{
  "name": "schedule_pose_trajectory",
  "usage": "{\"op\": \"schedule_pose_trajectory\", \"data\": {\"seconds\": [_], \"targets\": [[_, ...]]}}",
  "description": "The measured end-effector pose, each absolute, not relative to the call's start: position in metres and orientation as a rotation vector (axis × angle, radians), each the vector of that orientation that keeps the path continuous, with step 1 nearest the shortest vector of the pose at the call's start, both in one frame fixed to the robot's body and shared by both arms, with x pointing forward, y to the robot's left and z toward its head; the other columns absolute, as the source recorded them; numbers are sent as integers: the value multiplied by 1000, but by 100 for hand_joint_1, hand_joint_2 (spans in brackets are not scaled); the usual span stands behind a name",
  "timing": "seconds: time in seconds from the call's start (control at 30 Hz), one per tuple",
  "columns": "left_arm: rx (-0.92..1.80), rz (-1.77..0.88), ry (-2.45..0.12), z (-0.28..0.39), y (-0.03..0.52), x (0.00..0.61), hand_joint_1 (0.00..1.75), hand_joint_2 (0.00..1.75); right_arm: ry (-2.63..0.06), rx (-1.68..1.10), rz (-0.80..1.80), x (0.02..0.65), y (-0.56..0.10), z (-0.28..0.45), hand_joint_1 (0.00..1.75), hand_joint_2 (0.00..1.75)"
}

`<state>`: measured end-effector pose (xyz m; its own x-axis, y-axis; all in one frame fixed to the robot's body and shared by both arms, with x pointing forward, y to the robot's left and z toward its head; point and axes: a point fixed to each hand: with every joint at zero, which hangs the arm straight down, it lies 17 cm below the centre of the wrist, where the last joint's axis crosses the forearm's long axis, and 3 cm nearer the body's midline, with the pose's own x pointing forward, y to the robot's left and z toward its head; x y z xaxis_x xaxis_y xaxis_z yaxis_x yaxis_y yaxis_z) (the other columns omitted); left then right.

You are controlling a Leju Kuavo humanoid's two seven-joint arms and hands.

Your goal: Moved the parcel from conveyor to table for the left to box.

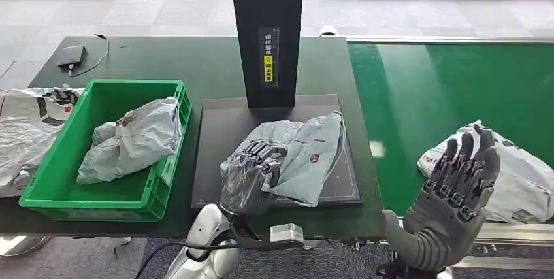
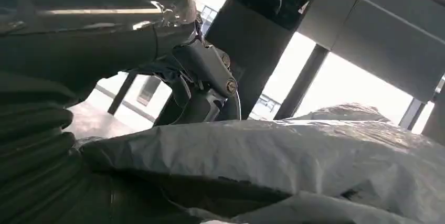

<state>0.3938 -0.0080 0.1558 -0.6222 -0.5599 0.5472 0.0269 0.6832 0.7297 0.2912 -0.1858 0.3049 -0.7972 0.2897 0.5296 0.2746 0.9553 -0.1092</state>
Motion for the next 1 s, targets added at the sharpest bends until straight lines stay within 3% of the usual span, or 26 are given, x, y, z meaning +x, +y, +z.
{"op": "schedule_pose_trajectory", "data": {"seconds": [0.17, 0.2, 0.23, 0.6, 0.63, 0.67, 1.0], "targets": [[396, -978, -2049, 138, -17, 390, 175, 175, -2532, -408, 53, 284, -184, 301, 0, 175], [390, -987, -2041, 134, -19, 390, 58, 175, -2530, -410, 57, 282, -184, 301, 0, 175], [382, -998, -2029, 129, -20, 389, 0, 175, -2529, -411, 57, 280, -184, 301, 0, 175], [306, -1115, -1857, 68, -33, 382, 3, 175, -2529, -419, 65, 278, -182, 300, 0, 175], [307, -1124, -1850, 66, -34, 382, 141, 175, -2529, -418, 65, 278, -182, 300, 0, 175], [308, -1138, -1842, 63, -34, 381, 175, 175, -2529, -418, 65, 278, -182, 300, 0, 175], [329, -1232, -1814, 50, -42, 376, 175, 175, -2520, -407, 46, 279, -184, 299, 0, 175]]}}
